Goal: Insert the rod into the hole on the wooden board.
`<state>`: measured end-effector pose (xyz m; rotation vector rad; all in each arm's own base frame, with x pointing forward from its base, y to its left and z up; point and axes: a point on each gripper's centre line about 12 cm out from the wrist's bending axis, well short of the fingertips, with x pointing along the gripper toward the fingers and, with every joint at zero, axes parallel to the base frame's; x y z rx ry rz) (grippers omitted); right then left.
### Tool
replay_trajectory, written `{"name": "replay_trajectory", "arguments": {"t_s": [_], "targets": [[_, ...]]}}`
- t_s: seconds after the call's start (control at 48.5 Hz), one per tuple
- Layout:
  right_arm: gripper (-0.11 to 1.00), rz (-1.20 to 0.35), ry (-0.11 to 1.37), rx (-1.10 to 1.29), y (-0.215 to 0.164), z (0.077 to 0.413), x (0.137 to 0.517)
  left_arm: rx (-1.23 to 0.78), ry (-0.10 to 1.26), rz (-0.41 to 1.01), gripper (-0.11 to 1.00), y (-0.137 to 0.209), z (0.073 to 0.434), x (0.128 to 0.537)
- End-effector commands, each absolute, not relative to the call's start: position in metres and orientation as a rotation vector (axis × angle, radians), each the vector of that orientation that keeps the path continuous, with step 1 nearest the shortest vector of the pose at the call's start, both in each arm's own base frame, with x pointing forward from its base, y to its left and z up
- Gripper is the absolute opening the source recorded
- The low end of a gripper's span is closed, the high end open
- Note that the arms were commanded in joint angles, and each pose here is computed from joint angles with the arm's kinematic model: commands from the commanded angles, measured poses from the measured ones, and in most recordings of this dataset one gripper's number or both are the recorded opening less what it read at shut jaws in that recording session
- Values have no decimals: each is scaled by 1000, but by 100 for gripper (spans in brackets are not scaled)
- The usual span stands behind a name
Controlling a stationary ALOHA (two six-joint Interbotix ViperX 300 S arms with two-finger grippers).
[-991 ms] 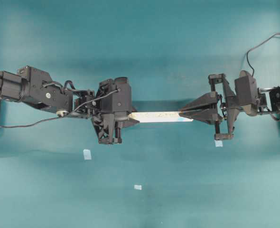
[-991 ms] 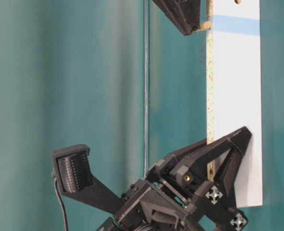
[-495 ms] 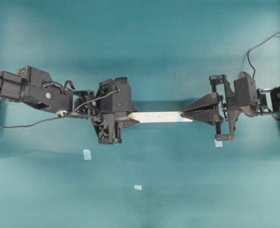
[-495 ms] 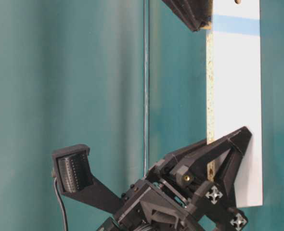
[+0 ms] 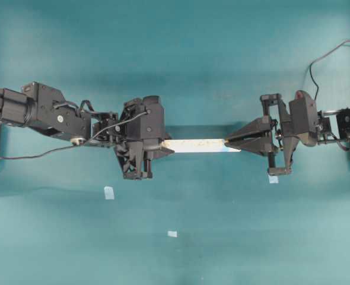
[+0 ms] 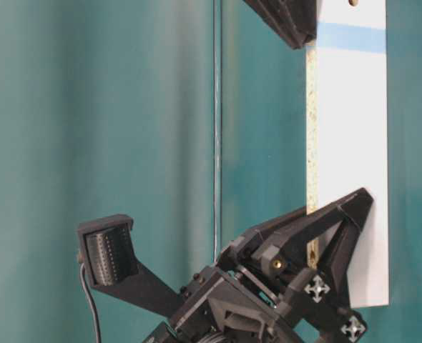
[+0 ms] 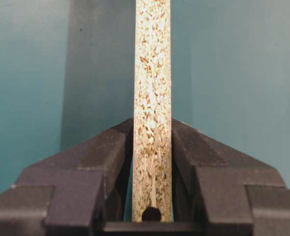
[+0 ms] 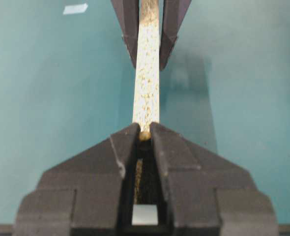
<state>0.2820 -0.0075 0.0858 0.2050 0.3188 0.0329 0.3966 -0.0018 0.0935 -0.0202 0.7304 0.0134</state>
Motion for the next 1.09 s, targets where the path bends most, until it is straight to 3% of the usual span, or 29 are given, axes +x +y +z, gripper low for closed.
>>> {"name": "replay_trajectory", "arguments": {"t_s": [0.0,1.073], "targets": [[10,31,342,202,-8,85,284,-19,703,22,31,3,104,399],[12,-11,496,187,-12,90,289,-21,703,23,31,3,104,399]]}}
